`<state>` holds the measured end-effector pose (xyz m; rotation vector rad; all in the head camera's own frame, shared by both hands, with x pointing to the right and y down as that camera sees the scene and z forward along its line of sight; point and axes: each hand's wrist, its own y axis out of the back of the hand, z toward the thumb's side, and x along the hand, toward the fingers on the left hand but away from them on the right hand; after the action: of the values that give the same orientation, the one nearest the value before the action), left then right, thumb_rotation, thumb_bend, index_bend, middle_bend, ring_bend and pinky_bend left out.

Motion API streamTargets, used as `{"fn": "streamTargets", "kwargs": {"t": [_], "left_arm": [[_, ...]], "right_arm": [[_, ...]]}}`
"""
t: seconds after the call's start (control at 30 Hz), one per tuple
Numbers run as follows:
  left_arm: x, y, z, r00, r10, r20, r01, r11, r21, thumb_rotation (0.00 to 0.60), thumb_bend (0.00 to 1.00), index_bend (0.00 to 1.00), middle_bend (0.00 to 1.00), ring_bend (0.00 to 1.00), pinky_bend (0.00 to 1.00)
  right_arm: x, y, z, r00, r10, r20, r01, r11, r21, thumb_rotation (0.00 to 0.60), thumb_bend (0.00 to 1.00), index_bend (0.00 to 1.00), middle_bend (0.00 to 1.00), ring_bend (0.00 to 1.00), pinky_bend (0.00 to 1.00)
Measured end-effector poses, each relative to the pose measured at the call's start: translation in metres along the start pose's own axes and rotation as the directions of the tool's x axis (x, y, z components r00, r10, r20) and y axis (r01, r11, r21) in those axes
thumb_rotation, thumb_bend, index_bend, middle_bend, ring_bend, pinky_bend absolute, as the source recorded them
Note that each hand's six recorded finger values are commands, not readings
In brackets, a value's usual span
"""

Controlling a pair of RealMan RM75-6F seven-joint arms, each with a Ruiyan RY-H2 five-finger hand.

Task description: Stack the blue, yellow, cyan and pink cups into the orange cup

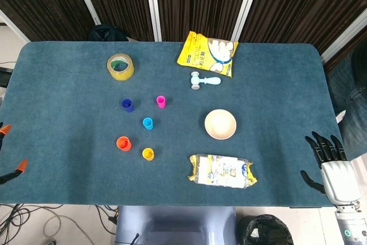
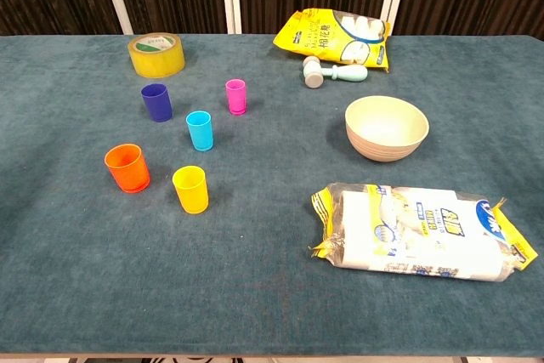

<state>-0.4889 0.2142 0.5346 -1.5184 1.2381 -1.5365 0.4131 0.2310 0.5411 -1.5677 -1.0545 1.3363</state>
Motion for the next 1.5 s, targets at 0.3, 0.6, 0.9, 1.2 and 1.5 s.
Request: {"fn": "streamTargets", "kwargs": {"t": [0.3,0.6,0.9,1.2,1.5], "left_arm": [[0.06,-0.017,0.022,0.985,-0.14,0.096,0.147,0.987,-0.063,0.6,0.22,0.1,0.06,0.0,0.0],[0.151,-0.029,0.056,0.936,-0.313,0.159,0.331,0.937,-0.107,0.6,0.2,0.1,0.07,0.0,0.0],[0.21,-0.05,0.094,0.911,-0.376,0.171,0.389,0.92,-0.052,0.6,0.16,0.1,0.06,0.0,0.0],[0.232,-0.094,0.122,0.884,-0.439,0.16,0.449,0.893,-0.033,0.6,0.15,0.1,0.06,0.0,0.0],[0.237,-0.137,0.15,0.866,-0.472,0.166,0.483,0.875,-0.034,0.6,0.15,0.17,0.1,0.0,0.0]], "right_arm": [[0.001,-0.001,0.002,1.0,0.005,-0.002,-0.005,1.0,-0.001,0.6,0.32,0.12,0.08,0.12,0.03],[0.001,0.0,0.001,1.0,0.001,0.01,-0.001,1.0,0.0,0.6,0.32,0.12,0.08,0.12,0.03],[-0.001,-0.001,-0.001,1.0,-0.002,0.017,0.002,1.0,0.001,0.6,0.32,0.12,0.08,0.12,0.03],[-0.002,0.003,-0.004,0.999,-0.014,0.029,0.015,1.0,-0.005,0.6,0.32,0.12,0.08,0.12,0.03],[-0.003,0.004,-0.008,0.999,-0.019,0.04,0.019,1.0,-0.006,0.6,0.32,0.12,0.08,0.12,0.03]]}}
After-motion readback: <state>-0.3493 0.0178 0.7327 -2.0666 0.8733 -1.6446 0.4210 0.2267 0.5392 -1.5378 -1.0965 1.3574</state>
